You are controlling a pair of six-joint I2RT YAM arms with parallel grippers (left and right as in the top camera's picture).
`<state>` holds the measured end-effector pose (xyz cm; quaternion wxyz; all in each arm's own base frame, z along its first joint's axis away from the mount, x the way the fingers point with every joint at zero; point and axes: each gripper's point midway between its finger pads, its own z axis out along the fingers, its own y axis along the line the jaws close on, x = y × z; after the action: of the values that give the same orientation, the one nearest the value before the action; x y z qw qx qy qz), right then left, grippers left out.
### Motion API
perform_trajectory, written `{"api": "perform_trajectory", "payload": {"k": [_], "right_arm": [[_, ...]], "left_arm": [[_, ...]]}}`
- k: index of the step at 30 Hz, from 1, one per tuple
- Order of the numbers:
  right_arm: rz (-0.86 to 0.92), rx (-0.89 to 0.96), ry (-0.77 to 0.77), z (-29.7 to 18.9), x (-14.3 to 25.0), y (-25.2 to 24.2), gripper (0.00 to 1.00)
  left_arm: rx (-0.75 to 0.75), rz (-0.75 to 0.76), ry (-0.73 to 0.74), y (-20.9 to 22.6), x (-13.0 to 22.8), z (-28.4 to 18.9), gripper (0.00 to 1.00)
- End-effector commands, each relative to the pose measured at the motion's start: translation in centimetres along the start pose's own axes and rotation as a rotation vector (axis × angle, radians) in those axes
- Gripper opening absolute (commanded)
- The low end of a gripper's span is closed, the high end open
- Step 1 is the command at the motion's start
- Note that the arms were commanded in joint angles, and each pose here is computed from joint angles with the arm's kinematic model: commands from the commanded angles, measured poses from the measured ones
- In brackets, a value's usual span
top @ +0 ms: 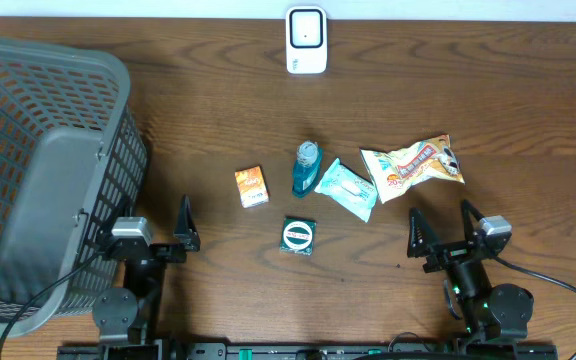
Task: Scan the item barcode
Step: 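Move the right gripper forward over the teal bottle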
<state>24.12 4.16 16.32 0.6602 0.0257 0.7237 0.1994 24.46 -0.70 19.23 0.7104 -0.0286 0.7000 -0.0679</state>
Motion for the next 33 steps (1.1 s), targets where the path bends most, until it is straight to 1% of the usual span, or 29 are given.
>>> {"api": "perform_trajectory", "payload": {"k": [1, 4, 8, 13, 16, 19, 22, 27, 31, 33], "right_arm": [[0.032, -0.069, 0.013, -0.1, 0.2, 1.2, 0.99], [0.154, -0.08, 0.018, -0.1, 0.1, 1.4, 0.99], [0.288, -0.142, 0.049, -0.2, 0.4, 2.6, 0.99], [0.398, -0.267, 0.044, -0.7, -0.9, 4.8, 0.99], [0.358, -0.372, 0.066, -1.3, -1.0, 6.7, 0.99], [0.298, -0.474, 0.142, -2.1, 0.4, 8.3, 0.99], [0.297, -0.536, 0.201, -2.8, 1.3, 9.3, 0.99], [0.313, -0.512, 0.201, -2.6, 1.3, 9.0, 0.99], [0.3, -0.463, 0.17, -2.4, 0.0, 8.6, 0.99], [0.28, -0.408, 0.157, -2.2, -1.2, 8.2, 0.99]], "left_arm": [[-0.043, -0.019, 0.024, 0.8, 0.8, 0.0, 0.98], [-0.051, -0.023, 0.079, 1.0, 2.3, 0.0, 0.98], [-0.069, -0.031, 0.202, 1.4, 5.7, -0.4, 0.98], [-0.072, -0.032, 0.218, 1.5, 6.0, -0.4, 0.98], [-0.072, -0.032, 0.218, 1.5, 6.1, -0.4, 0.98], [-0.072, -0.032, 0.218, 1.5, 6.1, -0.4, 0.98], [-0.072, -0.031, 0.218, 1.5, 6.1, -0.4, 0.98], [-0.072, -0.032, 0.218, 1.5, 6.1, -0.4, 0.98], [-0.072, -0.032, 0.218, 1.5, 6.1, -0.4, 0.98], [-0.072, -0.031, 0.218, 1.5, 6.1, -0.4, 0.98]]}}
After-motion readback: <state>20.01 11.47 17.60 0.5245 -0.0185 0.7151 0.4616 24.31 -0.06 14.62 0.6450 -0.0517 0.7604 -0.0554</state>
